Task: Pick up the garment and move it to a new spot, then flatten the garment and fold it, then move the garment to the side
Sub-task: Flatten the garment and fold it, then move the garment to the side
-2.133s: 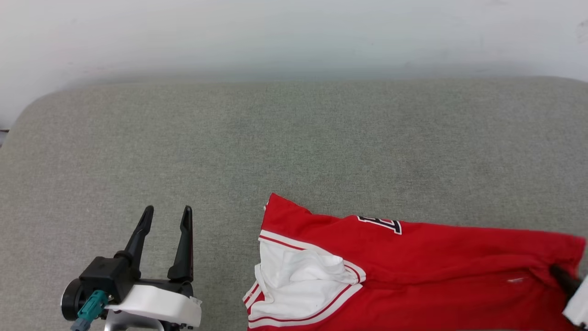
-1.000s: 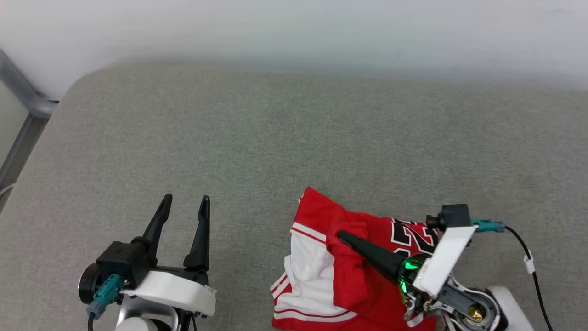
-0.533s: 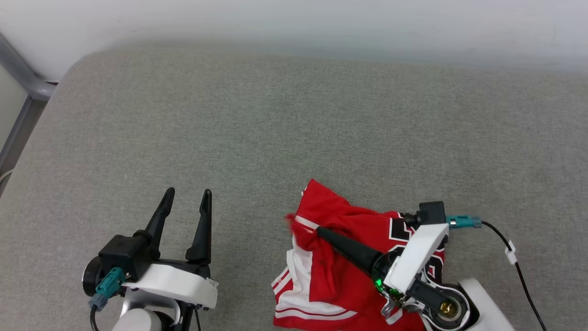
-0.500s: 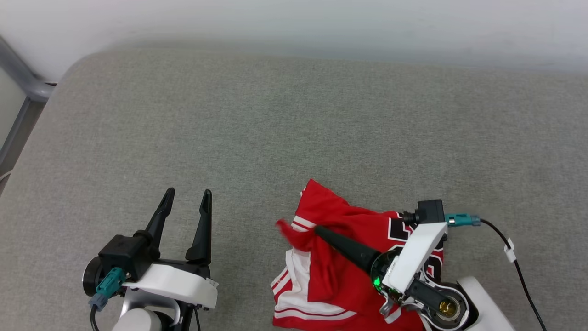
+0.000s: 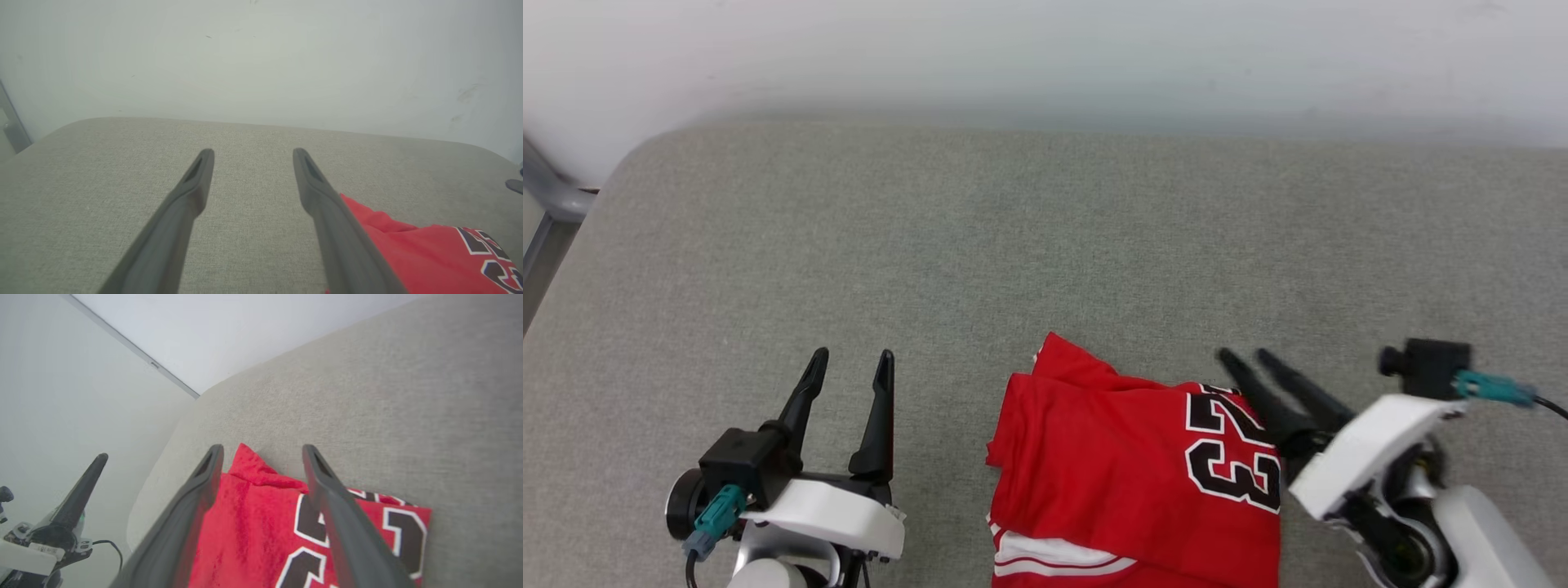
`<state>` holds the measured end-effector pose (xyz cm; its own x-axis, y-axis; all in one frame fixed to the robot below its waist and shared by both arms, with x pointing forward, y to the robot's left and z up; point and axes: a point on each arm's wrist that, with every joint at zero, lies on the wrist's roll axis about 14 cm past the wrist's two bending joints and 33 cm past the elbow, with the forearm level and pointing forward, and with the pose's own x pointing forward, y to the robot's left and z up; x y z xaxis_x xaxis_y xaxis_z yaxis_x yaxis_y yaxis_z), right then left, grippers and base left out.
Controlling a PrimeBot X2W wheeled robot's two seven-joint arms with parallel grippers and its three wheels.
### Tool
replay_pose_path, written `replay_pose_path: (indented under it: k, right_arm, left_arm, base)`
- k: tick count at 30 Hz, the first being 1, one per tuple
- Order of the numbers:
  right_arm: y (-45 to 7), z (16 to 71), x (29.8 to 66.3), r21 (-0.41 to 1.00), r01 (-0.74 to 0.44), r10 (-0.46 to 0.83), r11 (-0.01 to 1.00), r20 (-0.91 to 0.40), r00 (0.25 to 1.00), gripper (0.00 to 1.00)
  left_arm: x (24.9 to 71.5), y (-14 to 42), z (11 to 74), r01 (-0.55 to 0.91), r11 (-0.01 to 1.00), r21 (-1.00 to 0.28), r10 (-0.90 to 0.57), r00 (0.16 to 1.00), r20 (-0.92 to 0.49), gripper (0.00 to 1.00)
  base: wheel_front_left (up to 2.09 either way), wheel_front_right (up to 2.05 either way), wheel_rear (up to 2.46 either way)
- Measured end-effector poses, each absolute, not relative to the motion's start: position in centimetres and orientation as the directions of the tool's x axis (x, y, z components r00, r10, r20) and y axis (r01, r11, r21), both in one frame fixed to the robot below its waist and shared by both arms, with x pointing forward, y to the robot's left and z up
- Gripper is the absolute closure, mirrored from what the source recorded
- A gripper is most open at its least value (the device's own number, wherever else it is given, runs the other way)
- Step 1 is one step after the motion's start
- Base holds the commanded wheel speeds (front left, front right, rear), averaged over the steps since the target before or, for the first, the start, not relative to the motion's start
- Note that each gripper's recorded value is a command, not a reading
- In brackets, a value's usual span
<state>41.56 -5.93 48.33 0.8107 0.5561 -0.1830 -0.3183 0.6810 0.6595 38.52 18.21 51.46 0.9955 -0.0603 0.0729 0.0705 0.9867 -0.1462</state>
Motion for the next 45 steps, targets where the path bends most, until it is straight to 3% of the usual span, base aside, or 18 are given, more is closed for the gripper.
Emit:
replay_pose_path:
  k: [8, 15, 24, 45]
  right_arm:
    - [-16.7, 48.9, 41.4, 0.356, -0.143, 0.212, 0.923, -0.163, 0.964, 0.0]
    - [-20.7, 53.2, 39.5, 0.133, -0.026, 0.027, 0.991, -0.008, 1.0, 0.0]
    - [-18.9, 54.1, 35.9, 0.023, -0.058, 0.058, 0.998, 0.015, 0.998, 0.0]
    - [-19.3, 54.4, 33.8, 0.073, -0.042, 0.042, 0.996, 0.009, 0.999, 0.0]
  left_arm:
    - [38.1, 17.9, 51.4, 0.079, 0.988, -0.134, -0.07, 0.995, 0.072, 0.0]
    - [38.0, 17.9, 51.8, 0.086, 0.99, -0.115, -0.077, 0.994, 0.081, 0.0]
    - [36.7, 18.3, 51.6, 0.075, 0.992, -0.099, -0.068, 0.995, 0.072, 0.0]
    - [35.5, 17.9, 51.1, 0.074, 0.993, -0.093, -0.068, 0.996, 0.062, 0.0]
  base:
    - [0.0, 0.0, 0.0]
    - [0.0, 0.0, 0.0]
    - [0.0, 0.0, 0.0]
    - [0.0, 0.0, 0.0]
